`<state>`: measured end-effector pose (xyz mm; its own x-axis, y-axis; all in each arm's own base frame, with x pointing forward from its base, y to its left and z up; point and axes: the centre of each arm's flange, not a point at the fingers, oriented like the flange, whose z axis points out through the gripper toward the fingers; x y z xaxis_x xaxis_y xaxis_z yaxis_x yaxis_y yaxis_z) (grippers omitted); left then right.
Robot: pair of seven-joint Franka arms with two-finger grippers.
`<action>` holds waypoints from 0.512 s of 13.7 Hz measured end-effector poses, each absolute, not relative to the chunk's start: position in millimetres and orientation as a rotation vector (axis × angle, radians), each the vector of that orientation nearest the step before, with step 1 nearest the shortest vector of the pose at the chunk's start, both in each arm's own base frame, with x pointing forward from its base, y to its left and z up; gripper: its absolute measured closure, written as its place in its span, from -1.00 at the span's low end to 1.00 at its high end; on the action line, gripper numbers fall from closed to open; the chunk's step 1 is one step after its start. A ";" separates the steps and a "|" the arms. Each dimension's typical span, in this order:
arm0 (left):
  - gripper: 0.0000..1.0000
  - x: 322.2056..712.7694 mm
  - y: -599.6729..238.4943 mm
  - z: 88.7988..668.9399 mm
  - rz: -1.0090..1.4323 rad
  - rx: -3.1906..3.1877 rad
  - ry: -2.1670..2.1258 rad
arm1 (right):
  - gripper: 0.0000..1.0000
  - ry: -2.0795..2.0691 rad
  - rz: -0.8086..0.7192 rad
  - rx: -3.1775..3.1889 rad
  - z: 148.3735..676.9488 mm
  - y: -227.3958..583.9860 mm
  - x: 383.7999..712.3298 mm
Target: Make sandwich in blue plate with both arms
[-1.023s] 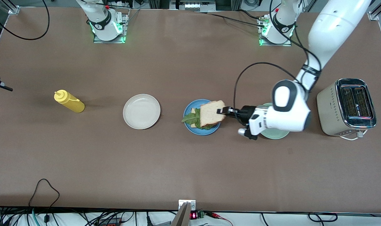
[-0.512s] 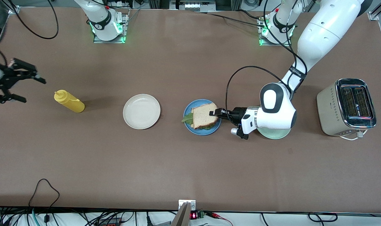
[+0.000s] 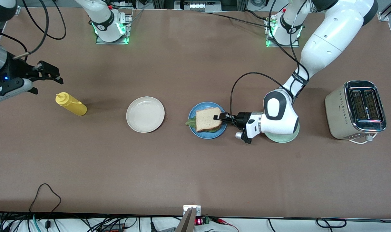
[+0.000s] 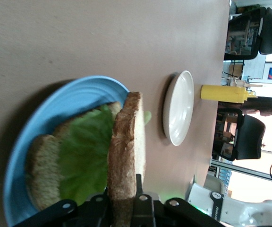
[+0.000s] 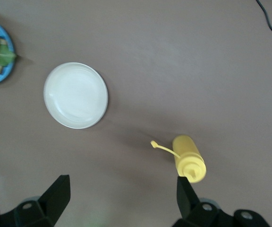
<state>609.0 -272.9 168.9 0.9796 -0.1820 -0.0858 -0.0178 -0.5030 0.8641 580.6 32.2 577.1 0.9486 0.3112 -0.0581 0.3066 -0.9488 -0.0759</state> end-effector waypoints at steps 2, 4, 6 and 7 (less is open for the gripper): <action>0.17 608.3 -276.9 163.2 -0.184 2.106 -0.136 | -1.00 -0.359 0.158 -3.106 565.1 52.1 578.3; -0.23 610.2 -279.6 165.2 -0.166 2.113 -0.138 | -1.00 -0.280 0.206 -3.126 554.5 63.4 576.0; -0.68 616.4 -275.7 170.5 -0.144 2.113 -0.137 | -1.00 -0.253 0.244 -3.126 542.9 58.8 579.5; -0.90 619.9 -273.2 176.3 -0.129 2.114 -0.140 | -1.00 -0.235 0.255 -3.126 538.9 52.6 581.6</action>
<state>619.9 -273.2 176.3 0.9877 -0.1521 -0.0357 -0.0488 -0.5174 0.8544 581.6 52.6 538.9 0.9757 0.1483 -0.1615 0.1490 -0.9888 -0.0081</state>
